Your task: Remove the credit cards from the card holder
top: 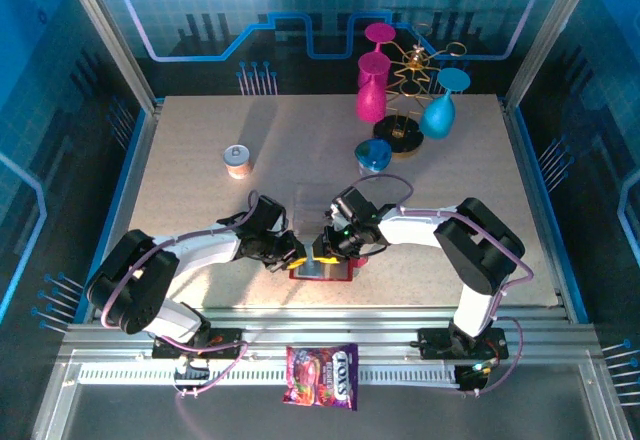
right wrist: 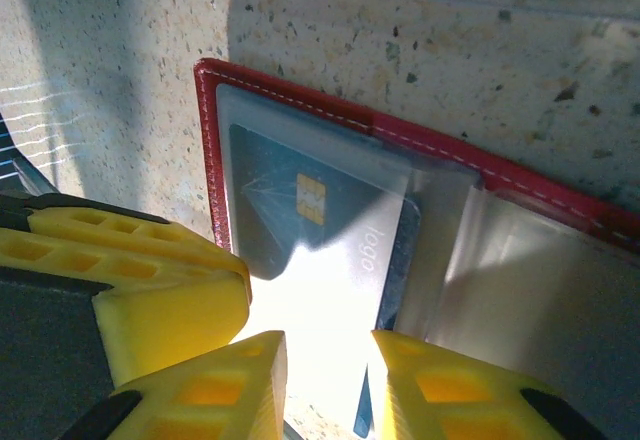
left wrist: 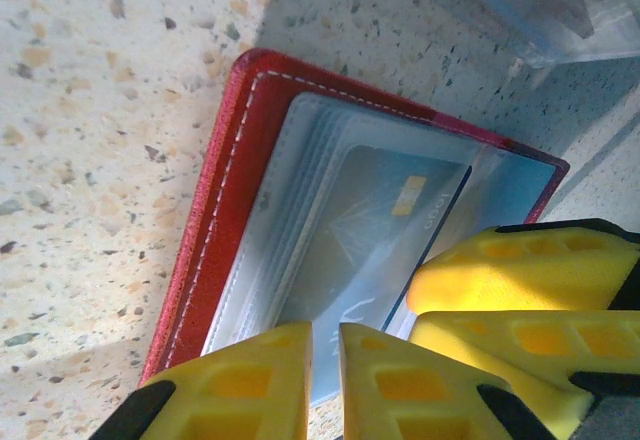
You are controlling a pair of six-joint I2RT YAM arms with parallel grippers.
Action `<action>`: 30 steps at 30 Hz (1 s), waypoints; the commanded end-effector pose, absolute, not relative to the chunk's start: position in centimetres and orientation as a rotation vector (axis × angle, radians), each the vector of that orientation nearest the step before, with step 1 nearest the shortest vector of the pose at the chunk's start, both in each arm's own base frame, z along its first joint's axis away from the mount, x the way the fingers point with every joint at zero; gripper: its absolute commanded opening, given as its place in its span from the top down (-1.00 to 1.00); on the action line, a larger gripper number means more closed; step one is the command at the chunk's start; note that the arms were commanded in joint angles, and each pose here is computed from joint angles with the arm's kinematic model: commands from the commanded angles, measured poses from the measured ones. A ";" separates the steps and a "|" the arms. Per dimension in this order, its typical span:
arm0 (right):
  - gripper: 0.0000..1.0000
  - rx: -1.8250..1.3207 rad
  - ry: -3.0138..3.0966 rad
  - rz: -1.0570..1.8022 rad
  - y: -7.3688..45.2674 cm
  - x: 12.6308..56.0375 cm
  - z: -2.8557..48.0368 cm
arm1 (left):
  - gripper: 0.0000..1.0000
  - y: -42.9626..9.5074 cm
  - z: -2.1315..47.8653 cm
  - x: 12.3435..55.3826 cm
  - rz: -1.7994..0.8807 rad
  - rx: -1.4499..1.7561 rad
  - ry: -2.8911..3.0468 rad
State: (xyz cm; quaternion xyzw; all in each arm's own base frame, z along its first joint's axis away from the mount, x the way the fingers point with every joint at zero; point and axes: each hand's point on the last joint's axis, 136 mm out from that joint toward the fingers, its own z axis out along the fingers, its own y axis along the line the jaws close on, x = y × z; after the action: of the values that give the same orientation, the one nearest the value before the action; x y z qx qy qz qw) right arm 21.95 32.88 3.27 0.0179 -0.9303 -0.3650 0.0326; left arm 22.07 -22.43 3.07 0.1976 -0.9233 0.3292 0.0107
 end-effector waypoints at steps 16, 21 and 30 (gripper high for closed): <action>0.38 0.120 -2.902 -0.985 31.9 21.3 3.1 | 0.68 -21.9 2.8 22.0 0.995 0.617 -2.895; 0.38 0.127 -2.921 -0.977 31.6 21.7 3.4 | 0.68 -21.9 2.8 22.0 0.995 0.616 -2.895; 0.39 0.121 -2.926 -1.001 31.5 21.9 4.1 | 0.69 -21.9 2.7 22.0 0.995 0.621 -2.894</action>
State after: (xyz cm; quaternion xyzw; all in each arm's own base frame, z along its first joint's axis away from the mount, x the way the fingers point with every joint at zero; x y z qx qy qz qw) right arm 21.65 31.61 2.89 0.0334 -0.9453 -0.3227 0.0351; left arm 22.13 -22.39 3.06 0.1982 -0.9234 0.3285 0.0093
